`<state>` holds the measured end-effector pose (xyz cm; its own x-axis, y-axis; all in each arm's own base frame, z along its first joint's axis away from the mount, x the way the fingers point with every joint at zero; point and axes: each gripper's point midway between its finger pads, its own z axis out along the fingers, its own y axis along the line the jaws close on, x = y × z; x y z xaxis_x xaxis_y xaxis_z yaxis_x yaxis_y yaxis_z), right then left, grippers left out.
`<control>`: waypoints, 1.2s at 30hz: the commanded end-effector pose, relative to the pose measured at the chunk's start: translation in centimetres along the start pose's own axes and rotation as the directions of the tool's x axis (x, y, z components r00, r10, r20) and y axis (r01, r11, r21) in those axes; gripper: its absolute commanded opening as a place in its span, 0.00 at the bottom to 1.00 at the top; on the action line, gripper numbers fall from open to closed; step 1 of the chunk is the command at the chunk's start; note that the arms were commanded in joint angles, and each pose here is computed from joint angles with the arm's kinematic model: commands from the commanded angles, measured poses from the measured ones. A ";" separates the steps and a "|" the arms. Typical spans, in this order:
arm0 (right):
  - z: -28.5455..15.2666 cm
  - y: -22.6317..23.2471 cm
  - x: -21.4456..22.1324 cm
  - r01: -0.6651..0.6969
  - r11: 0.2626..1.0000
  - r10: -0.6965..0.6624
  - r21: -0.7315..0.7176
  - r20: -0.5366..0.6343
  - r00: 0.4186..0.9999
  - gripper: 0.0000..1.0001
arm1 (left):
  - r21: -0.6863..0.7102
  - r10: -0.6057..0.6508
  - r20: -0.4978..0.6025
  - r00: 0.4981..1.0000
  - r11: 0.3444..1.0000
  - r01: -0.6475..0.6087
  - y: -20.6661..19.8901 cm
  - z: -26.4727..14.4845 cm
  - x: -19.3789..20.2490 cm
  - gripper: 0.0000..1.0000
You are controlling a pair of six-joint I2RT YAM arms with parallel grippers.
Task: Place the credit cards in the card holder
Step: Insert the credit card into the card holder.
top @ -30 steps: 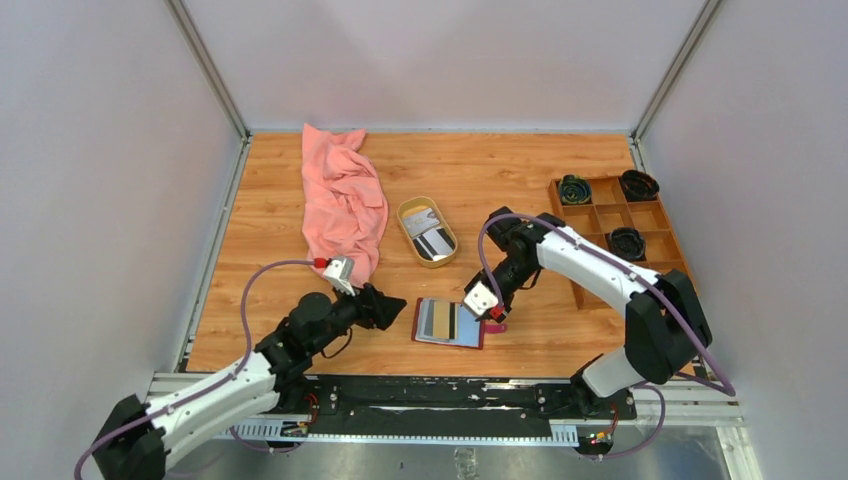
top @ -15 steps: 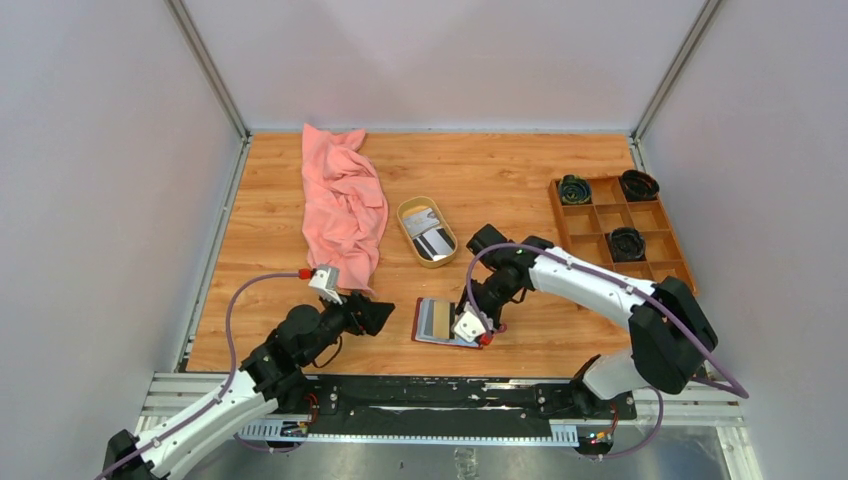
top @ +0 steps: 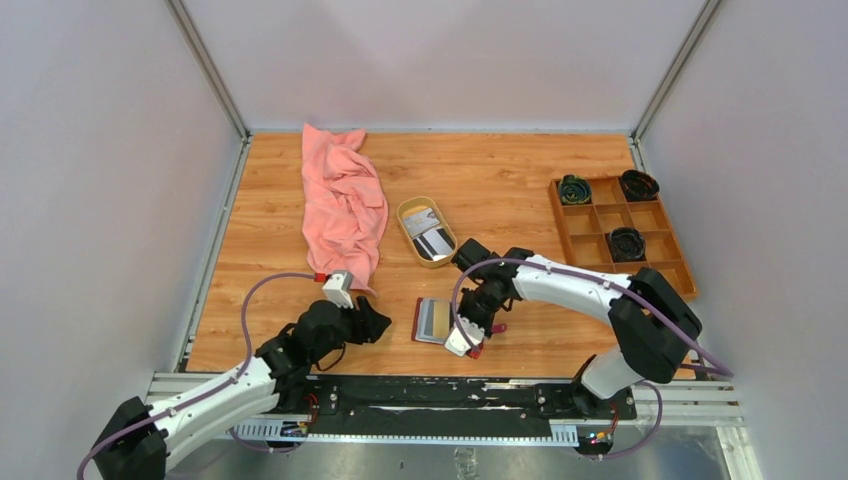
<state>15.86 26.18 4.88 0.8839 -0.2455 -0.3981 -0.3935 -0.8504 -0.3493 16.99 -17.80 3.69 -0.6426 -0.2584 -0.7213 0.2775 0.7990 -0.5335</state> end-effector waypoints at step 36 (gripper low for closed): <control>3.2 0.5 0.4 -0.071 0.995 0.066 -0.067 -0.077 0.995 0.01 | 0.040 0.045 -0.182 0.982 0.998 -0.039 -2.8 2.9 2.8 0.38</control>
<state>16.74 26.74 2.59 0.8941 -0.3321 -0.3006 -0.4175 -0.8608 -0.2909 16.78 -21.80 2.31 -0.7358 -0.1467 -0.6612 0.3210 0.7841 -0.5312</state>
